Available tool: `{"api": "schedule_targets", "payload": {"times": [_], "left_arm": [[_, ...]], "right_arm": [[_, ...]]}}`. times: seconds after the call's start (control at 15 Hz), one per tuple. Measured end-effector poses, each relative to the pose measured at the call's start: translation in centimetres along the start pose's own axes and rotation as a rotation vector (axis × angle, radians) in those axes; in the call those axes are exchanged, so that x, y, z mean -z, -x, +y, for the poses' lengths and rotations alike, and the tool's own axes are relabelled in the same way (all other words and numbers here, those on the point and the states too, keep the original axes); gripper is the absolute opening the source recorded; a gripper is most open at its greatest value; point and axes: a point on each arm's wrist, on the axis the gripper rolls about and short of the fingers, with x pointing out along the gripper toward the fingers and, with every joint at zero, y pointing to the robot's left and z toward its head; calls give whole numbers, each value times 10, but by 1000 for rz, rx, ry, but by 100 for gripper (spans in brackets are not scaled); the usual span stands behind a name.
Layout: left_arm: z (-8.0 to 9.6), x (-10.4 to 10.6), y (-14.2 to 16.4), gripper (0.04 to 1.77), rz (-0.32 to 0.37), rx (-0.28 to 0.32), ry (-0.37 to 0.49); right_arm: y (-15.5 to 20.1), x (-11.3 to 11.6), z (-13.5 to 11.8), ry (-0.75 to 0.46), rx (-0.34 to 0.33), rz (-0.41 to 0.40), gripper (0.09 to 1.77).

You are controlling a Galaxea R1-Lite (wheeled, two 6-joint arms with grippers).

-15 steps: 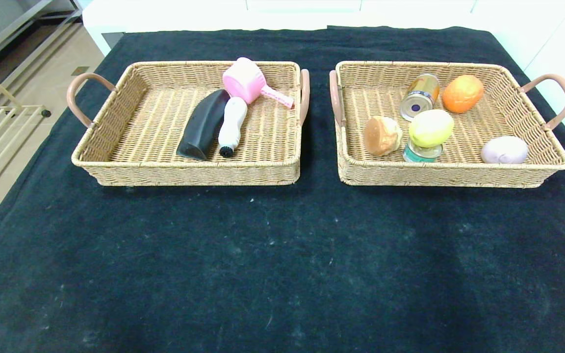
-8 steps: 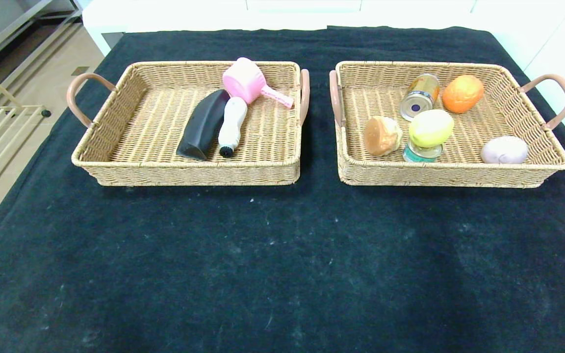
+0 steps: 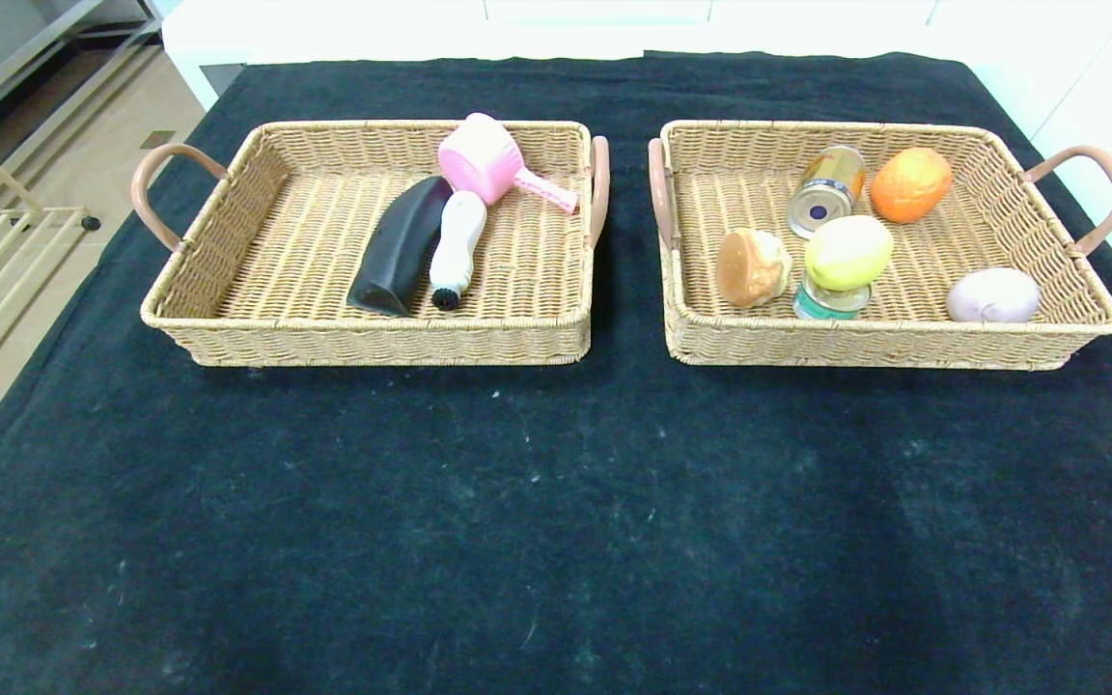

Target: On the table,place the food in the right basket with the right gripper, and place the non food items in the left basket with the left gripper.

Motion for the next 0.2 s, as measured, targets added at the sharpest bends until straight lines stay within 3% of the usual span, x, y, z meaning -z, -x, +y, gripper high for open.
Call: {"api": "schedule_targets", "payload": {"times": [0.2], "left_arm": [[0, 0, 0, 172, -3, 0, 1]], "right_arm": [[0, 0, 0, -4, 3, 0, 171]]}}
